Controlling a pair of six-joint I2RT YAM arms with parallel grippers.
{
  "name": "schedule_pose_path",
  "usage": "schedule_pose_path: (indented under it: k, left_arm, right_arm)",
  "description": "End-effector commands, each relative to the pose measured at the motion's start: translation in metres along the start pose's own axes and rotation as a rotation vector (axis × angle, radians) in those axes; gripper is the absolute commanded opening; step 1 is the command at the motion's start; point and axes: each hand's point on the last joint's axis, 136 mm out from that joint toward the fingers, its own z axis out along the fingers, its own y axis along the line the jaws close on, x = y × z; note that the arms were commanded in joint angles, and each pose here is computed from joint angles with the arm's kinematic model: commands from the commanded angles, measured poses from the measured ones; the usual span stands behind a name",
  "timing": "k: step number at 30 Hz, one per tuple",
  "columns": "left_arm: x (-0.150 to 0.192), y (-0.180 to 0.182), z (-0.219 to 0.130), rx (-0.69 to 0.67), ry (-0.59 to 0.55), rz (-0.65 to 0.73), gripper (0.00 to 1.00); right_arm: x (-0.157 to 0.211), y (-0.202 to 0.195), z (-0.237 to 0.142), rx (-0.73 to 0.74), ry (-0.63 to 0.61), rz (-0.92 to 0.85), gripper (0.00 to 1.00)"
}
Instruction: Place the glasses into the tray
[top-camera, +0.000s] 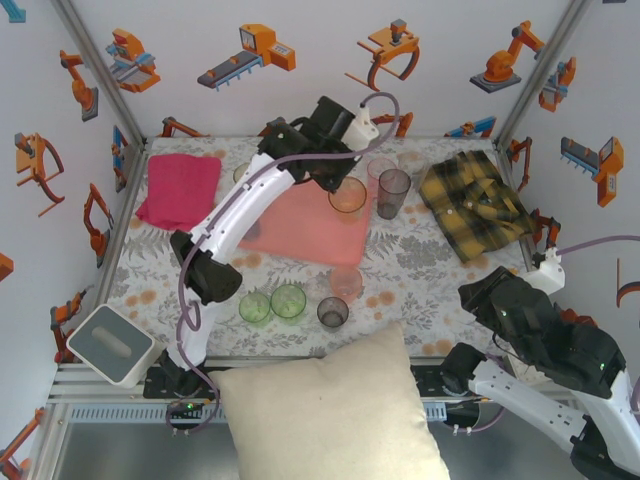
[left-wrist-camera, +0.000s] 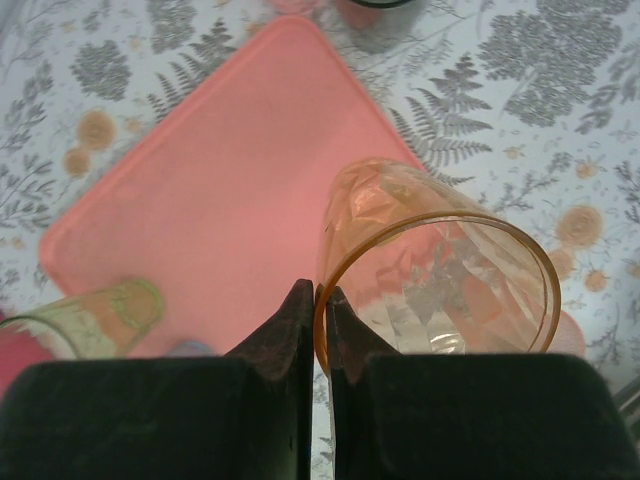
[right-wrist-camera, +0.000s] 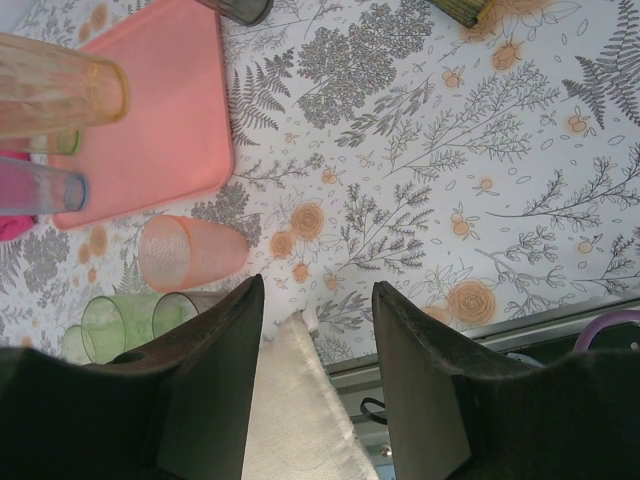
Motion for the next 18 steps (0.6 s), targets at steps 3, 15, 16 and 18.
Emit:
schedule_pose_path:
  k: [3, 15, 16, 18]
  left_arm:
    - [-0.019, 0.075, -0.045, -0.133, -0.131, -0.082, 0.09]
    - [0.012, 0.22, -0.034, -0.353, -0.17, -0.298, 0.09]
    - [0.016, 0.229, -0.032, -0.369, -0.165, -0.309, 0.09]
    - [0.024, 0.243, -0.027, -0.386, -0.157, -0.332, 0.09]
  right_arm:
    - [0.001, -0.002, 0.006, 0.032, -0.01, 0.0, 0.46]
    - [0.004, 0.003, 0.014, 0.058, 0.0, -0.02, 0.47]
    - [0.005, 0.004, 0.014, 0.061, 0.002, -0.023, 0.47]
    - [0.006, 0.005, 0.016, 0.065, 0.006, -0.027, 0.47]
